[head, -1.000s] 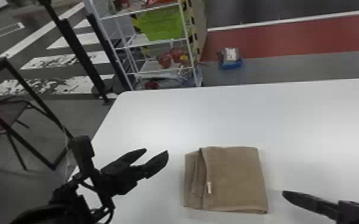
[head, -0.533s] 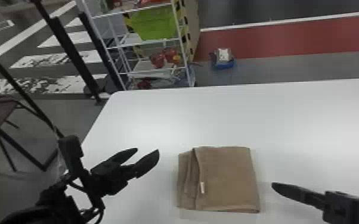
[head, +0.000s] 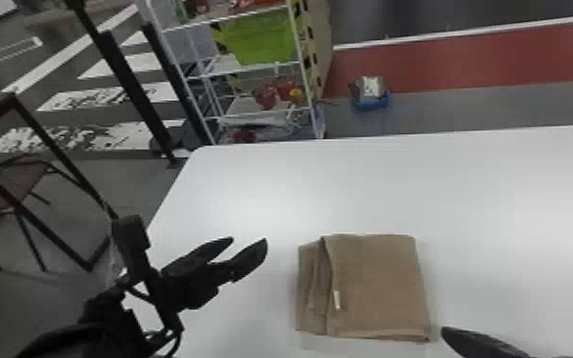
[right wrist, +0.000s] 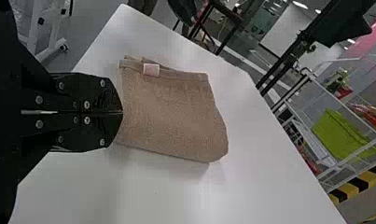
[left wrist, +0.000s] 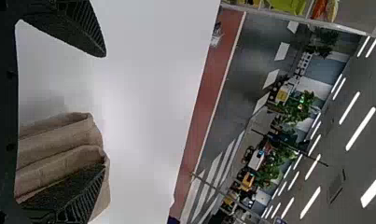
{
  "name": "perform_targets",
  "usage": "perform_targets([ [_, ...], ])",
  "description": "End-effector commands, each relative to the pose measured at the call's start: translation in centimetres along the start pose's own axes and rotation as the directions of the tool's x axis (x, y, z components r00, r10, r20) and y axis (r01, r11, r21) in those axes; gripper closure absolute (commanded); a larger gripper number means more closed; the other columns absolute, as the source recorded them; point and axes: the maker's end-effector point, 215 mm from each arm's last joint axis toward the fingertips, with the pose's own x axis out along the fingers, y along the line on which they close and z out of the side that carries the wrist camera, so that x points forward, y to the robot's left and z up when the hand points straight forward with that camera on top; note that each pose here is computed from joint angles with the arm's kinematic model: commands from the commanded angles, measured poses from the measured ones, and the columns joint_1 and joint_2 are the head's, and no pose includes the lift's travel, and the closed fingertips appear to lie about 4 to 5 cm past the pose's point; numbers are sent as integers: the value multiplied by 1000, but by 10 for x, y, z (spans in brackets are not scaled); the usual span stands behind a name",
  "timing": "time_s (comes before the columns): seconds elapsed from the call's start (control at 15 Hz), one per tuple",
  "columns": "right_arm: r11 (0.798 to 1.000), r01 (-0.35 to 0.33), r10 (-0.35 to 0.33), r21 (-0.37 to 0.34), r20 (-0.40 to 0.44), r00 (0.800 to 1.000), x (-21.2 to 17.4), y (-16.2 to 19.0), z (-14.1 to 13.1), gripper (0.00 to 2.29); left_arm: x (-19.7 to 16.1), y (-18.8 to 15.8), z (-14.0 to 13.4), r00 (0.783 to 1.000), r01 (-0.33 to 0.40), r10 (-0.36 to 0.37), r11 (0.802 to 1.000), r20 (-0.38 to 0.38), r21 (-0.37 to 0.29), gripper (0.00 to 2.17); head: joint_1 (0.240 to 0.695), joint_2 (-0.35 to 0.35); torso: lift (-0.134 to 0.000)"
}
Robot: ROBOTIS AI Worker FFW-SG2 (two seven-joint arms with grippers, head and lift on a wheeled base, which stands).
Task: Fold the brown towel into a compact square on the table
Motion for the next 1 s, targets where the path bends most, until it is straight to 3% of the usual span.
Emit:
perform_targets([
  [0.0,999,8,-8,-31,17,1000,11,4,-3,1480,1,-2,-2,1000,4,-4,1000,-3,-4,26,695,350,-123],
  [0.33,1000,5,-5,2,-26,1000,13,8,-37,1480,-4,0,-9,1000,3,-3,1000,-15,-8,26,695,350,-123],
  [0.73,1000,11,-11,-23,23,1000,21,5,-27,1480,-5,-3,-15,1000,10,-11,1000,-24,-15,26,695,350,-123],
  [0.93,1000,8,-7,-26,9,1000,31,7,-30,1480,-7,-1,-18,1000,7,-7,1000,-30,-15,26,695,350,-123],
])
